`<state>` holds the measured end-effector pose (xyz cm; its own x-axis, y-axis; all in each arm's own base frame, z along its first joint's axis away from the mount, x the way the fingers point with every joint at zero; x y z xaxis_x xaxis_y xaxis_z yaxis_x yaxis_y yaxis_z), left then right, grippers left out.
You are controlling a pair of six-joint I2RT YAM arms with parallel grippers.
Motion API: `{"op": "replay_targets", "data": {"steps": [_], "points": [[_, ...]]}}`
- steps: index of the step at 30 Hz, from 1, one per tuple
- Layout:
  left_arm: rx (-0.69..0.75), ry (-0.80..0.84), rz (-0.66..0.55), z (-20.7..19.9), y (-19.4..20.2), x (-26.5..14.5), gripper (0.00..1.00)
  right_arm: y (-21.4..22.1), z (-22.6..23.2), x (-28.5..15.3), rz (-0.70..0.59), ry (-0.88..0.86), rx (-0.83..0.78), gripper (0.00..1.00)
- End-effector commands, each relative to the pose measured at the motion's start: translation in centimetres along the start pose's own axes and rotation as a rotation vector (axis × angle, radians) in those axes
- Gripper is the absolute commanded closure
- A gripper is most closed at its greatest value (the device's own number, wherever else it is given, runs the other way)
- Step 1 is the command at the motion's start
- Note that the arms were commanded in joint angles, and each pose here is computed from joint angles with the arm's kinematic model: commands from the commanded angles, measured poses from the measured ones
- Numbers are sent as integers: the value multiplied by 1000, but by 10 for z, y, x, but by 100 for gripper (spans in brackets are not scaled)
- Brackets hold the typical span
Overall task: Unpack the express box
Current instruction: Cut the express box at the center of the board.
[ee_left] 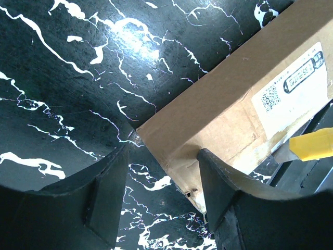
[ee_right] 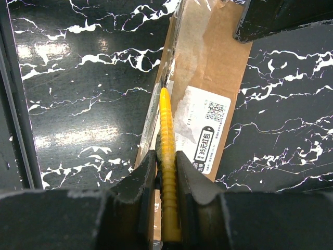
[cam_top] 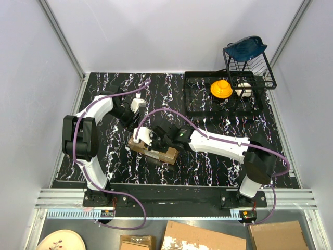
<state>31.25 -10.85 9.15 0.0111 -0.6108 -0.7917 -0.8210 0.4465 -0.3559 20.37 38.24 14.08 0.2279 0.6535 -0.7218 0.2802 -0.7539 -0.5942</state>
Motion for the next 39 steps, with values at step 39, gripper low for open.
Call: {"op": "replay_targets", "data": {"steps": [39], "points": [[24,-43,20,17,1,3,42,-35,-28,-33,-87,118,-44,100]]}}
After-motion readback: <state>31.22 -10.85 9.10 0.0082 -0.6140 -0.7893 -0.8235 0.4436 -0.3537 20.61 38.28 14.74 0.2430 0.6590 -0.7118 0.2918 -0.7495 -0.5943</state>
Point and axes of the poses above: each gripper's point midway between its finger pads, its own x axis out along the fingers, its own z axis along the line the jaws close on, y = z × x, the point moved 2 cm from there along -x, back along the fingers, and after that the axes turned 14 degrees about -x, right-handed, at the moved point
